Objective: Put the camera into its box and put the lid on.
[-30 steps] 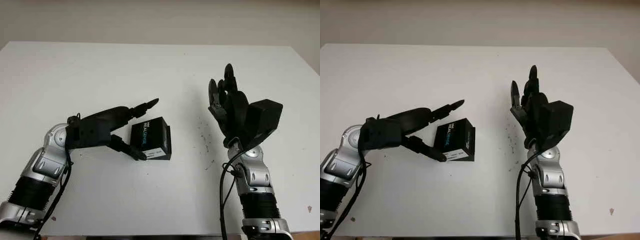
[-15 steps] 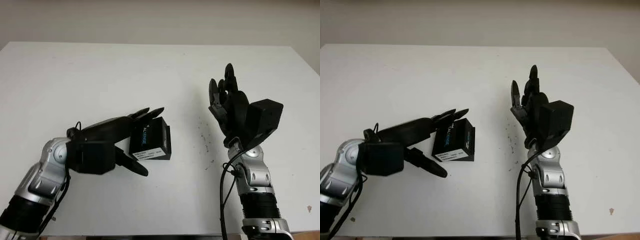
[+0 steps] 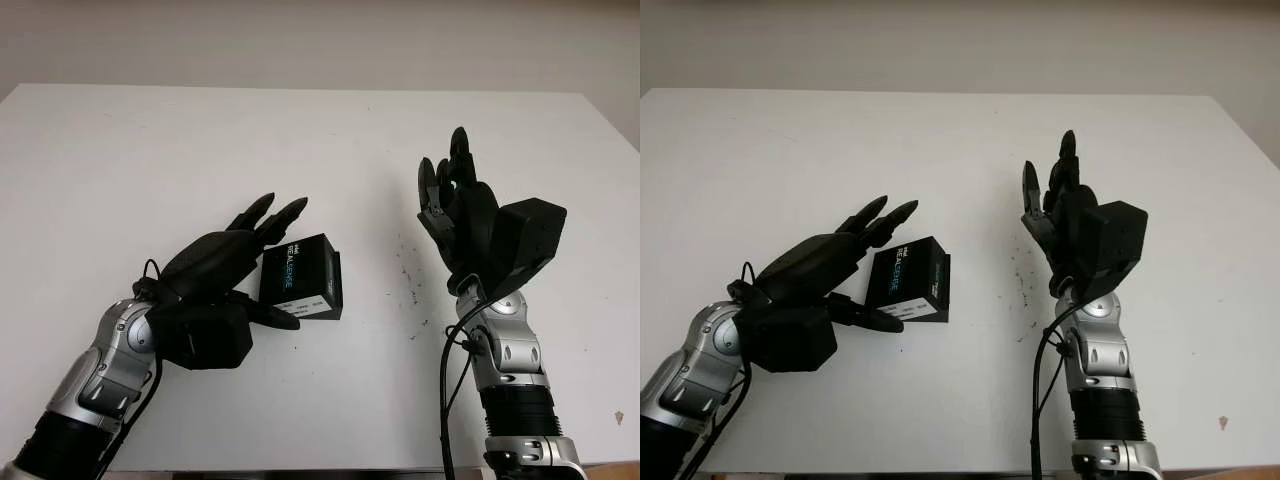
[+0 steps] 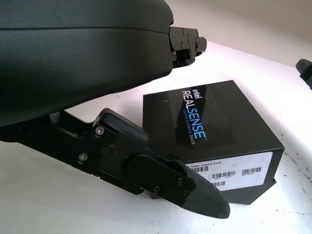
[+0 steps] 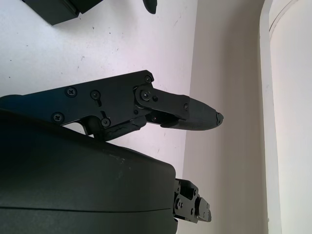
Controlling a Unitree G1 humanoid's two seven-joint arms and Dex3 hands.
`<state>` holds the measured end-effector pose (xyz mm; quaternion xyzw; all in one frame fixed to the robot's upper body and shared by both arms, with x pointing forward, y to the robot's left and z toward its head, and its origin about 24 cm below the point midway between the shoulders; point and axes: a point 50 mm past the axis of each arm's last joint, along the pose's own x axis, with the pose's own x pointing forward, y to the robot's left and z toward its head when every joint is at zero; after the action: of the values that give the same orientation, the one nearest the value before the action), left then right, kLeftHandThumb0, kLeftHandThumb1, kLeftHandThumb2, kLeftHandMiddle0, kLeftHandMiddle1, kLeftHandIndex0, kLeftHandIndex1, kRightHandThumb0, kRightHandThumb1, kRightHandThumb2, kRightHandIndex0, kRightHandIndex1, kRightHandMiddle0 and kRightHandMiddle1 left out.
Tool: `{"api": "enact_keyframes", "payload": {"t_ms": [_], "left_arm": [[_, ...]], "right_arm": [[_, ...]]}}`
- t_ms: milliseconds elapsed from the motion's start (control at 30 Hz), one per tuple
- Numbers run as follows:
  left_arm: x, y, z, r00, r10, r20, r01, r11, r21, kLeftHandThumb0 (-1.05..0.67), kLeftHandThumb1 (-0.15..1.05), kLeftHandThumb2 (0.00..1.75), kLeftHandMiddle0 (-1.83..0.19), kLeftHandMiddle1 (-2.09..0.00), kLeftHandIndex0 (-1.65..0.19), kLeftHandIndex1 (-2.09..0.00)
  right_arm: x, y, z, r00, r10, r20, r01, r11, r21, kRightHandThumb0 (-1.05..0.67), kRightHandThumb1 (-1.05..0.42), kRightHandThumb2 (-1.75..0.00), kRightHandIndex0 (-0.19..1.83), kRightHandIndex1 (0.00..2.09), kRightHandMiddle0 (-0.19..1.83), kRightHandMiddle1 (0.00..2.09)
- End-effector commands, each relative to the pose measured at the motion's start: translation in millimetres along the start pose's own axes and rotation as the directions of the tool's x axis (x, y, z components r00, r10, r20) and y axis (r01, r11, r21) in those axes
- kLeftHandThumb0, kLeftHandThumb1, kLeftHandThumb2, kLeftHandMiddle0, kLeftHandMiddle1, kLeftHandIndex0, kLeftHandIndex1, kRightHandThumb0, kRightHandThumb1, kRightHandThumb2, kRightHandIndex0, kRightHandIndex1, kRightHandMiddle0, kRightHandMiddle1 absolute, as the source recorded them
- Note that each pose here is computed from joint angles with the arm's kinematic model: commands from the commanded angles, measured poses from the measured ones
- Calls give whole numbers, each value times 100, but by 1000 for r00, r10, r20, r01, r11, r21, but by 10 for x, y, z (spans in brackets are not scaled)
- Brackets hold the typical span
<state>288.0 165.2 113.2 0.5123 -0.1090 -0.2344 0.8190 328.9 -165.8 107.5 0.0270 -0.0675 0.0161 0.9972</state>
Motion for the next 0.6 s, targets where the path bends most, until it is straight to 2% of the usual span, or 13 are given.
{"api": "enact_keyframes", "payload": {"t_ms": [0, 467, 567], "left_arm": [[10, 15, 15, 1000, 6, 5, -6, 1000, -13, -83, 93, 6, -4, -8, 8, -7], [3, 39, 40, 999, -29, 33, 31, 998, -57, -82, 91, 5, -6, -7, 7, -7], [5, 42, 55, 998, -28, 55, 33, 996, -85, -79, 89, 5, -13, -10, -2, -11]], "right_arm": [[24, -15, 54, 1000, -4, 22, 4, 1000, -3, -54, -105, -55, -19, 2, -19, 4], [20, -19, 55, 1000, -11, 19, 12, 1000, -22, -53, -105, -58, -19, 1, -19, 1], [19, -20, 55, 1000, -16, 19, 16, 1000, -18, -53, -105, -57, -19, 1, -18, 2]]}}
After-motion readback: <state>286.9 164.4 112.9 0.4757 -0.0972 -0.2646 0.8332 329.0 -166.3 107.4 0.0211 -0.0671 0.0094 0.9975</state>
